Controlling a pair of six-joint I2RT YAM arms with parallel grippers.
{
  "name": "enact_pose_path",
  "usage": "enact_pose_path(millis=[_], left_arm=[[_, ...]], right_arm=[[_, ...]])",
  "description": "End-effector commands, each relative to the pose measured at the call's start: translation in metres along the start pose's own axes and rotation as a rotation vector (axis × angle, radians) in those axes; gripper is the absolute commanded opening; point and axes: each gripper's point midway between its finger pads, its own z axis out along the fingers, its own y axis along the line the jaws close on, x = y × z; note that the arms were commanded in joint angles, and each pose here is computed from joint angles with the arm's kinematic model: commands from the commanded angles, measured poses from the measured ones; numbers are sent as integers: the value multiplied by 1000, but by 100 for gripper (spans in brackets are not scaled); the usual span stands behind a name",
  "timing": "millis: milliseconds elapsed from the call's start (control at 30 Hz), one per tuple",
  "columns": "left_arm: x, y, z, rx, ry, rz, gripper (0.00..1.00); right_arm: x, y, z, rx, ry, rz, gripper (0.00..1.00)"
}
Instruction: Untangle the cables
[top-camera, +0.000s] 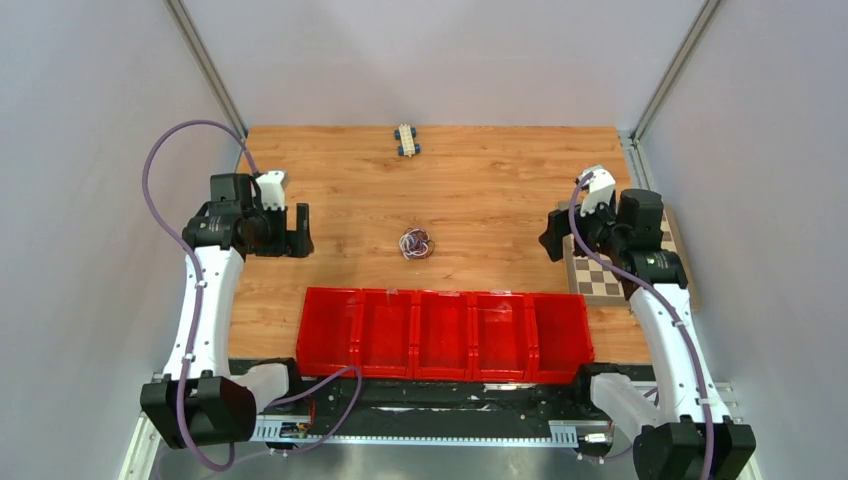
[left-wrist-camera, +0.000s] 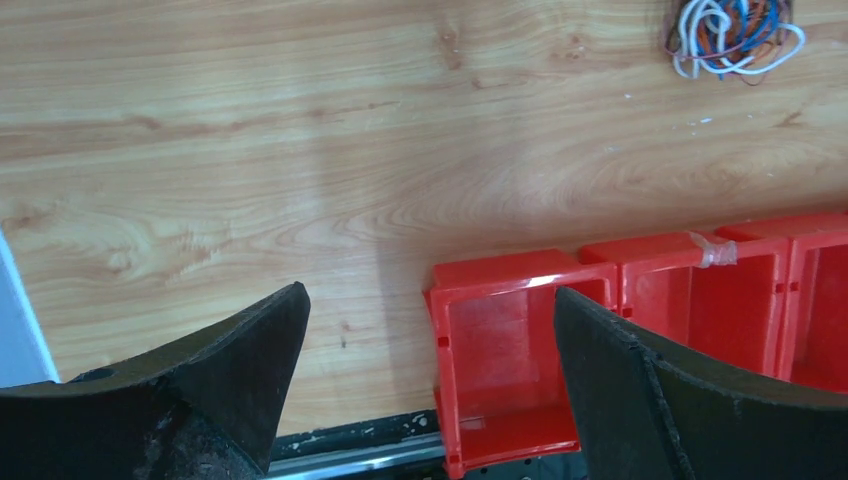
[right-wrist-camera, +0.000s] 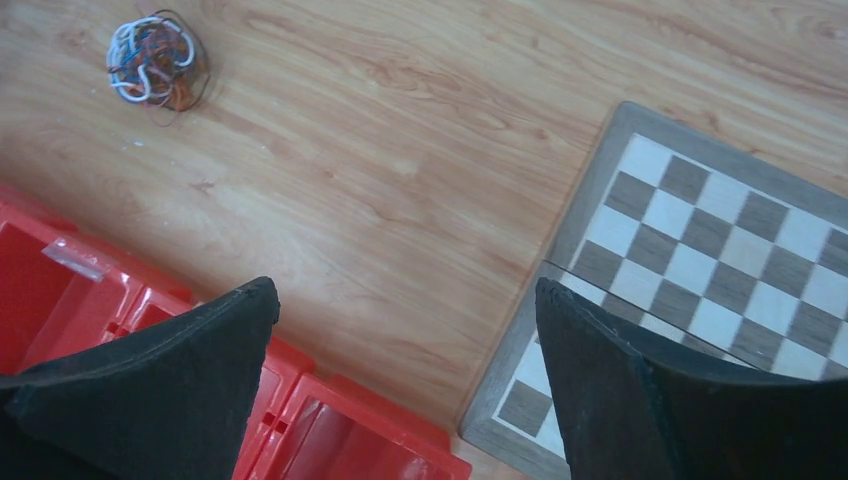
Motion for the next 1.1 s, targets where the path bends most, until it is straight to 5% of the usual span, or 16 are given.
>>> enact_pose_path(millis=[0,200,600,1067], left_arm=[[-6,-23,1,141,-45,24,100],[-18,-81,23,451,-25,4,100],[-26,-138,99,670,-19,-147,100],[-30,-164,198,737,99,-230,62]], right_arm=[[-9,18,0,-126,8,-4,100],[-4,36,18,-258,80,28,100],[2,89,104,-501,188,137,99],[28,176,238,-698,366,290,78]])
